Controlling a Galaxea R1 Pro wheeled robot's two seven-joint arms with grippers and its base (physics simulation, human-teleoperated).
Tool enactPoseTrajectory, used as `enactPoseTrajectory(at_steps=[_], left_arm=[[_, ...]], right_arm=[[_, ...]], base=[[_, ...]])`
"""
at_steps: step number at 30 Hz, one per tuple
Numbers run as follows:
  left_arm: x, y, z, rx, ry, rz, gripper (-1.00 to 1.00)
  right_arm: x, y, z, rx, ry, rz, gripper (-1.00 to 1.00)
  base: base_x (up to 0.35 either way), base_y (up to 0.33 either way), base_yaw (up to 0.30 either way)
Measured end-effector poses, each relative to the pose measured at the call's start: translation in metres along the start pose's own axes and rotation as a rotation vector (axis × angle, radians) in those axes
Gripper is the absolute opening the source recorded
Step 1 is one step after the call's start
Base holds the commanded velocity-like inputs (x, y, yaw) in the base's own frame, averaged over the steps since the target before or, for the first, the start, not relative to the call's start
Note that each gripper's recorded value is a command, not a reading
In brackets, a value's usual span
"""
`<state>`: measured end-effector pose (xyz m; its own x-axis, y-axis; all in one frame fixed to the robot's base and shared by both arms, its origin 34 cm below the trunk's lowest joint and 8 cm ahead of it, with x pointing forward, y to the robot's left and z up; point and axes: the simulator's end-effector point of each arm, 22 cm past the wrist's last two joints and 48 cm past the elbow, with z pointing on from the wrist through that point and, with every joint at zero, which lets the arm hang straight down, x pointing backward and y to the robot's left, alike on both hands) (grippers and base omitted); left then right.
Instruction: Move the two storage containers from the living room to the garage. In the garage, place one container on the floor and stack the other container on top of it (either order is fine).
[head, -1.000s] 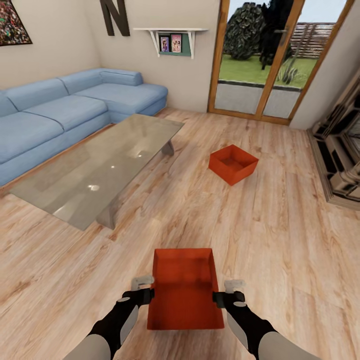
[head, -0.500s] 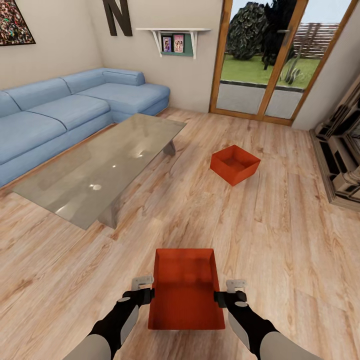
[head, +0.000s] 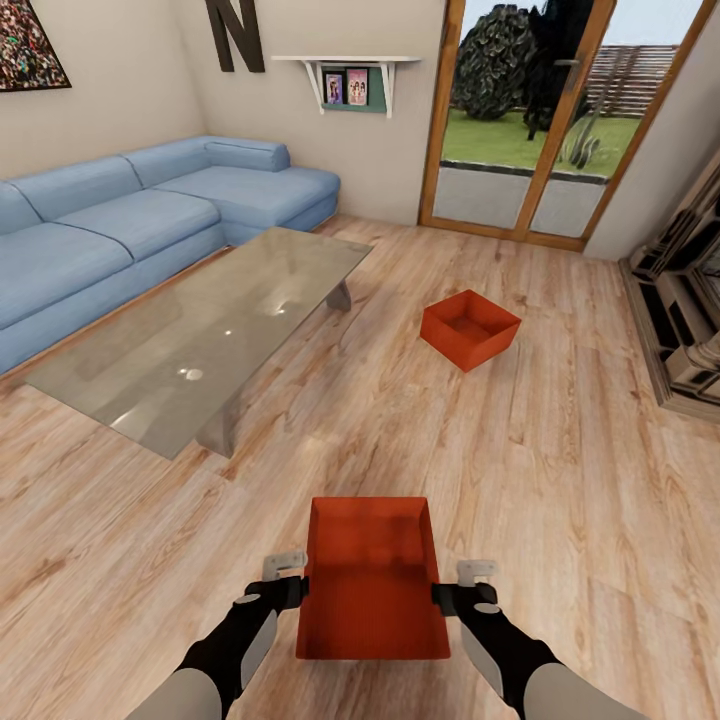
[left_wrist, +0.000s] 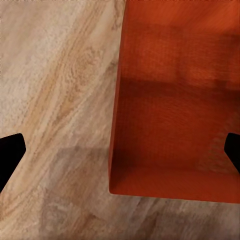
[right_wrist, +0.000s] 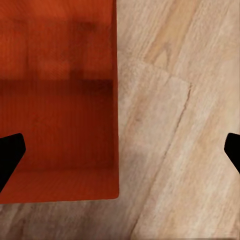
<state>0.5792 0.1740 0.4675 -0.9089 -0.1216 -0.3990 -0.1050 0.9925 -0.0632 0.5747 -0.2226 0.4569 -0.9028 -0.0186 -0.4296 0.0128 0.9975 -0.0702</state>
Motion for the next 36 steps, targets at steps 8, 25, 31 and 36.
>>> enactPoseTrajectory(at_steps=[8,25,31,36], left_arm=[[-0.003,0.005,0.000,-0.008,0.000,0.009,1.00],[-0.006,0.008,0.000,-0.011,-0.005,0.013,1.00],[-0.010,0.003,-0.001,-0.004,-0.015,0.033,1.00],[-0.015,-0.002,-0.002,0.001,-0.035,0.092,1.00]], right_arm=[[-0.002,0.000,0.000,0.001,-0.010,-0.004,1.00],[-0.002,0.002,-0.001,0.003,-0.011,-0.010,1.00],[-0.003,0.001,0.000,0.006,-0.013,-0.009,1.00],[-0.003,0.000,0.000,0.008,-0.013,-0.009,1.00]], base=[[0.000,0.000,0.000],[0.000,0.000,0.000],[0.000,0.000,0.000],[0.000,0.000,0.000]])
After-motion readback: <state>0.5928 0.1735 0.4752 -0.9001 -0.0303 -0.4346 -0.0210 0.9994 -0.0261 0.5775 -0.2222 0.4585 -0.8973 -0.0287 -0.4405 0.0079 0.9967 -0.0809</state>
